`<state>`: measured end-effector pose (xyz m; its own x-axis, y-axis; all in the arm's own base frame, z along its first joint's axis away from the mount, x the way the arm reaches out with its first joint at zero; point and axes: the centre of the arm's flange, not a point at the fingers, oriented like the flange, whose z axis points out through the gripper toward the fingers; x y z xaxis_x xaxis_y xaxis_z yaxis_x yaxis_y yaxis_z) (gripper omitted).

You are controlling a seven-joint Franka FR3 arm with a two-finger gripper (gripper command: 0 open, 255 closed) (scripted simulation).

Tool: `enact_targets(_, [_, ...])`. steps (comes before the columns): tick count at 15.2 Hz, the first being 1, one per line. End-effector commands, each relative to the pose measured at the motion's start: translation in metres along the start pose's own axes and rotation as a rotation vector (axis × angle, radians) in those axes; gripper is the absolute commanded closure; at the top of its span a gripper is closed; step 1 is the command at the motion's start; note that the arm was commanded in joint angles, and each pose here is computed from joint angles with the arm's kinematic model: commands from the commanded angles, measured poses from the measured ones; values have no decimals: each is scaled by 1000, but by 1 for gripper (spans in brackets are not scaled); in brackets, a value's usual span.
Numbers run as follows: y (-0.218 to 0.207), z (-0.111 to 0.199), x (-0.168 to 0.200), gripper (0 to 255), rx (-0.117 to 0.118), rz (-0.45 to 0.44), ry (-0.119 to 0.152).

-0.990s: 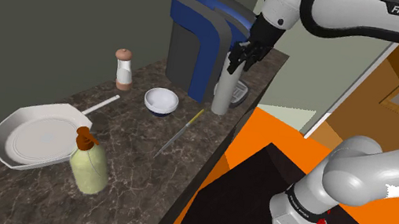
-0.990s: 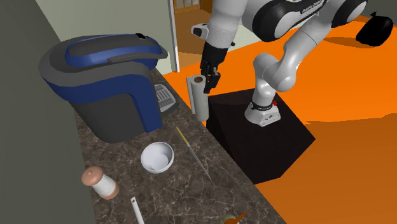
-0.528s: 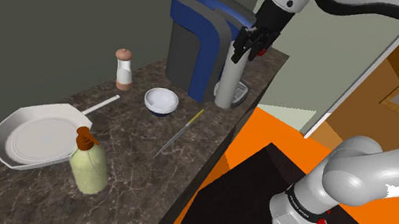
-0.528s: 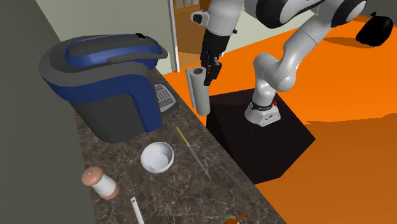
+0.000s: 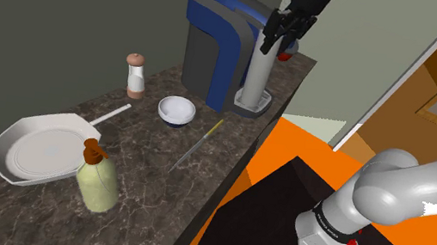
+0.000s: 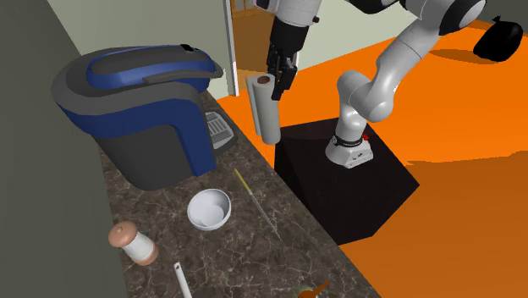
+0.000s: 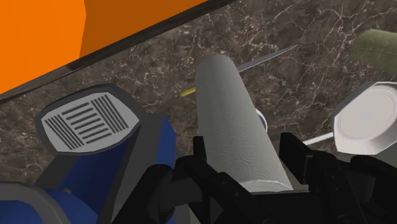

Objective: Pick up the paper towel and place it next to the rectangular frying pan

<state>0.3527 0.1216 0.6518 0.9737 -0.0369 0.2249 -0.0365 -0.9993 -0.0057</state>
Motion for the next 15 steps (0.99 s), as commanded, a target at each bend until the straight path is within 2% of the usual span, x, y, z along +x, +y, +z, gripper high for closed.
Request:
enact_targets(1, [-1, -11, 4, 255, 0, 0, 0])
enact_targets(5, [-1, -30, 8, 255, 0, 0, 0])
enact_targets(15, [-132, -26, 27, 255, 0, 0, 0])
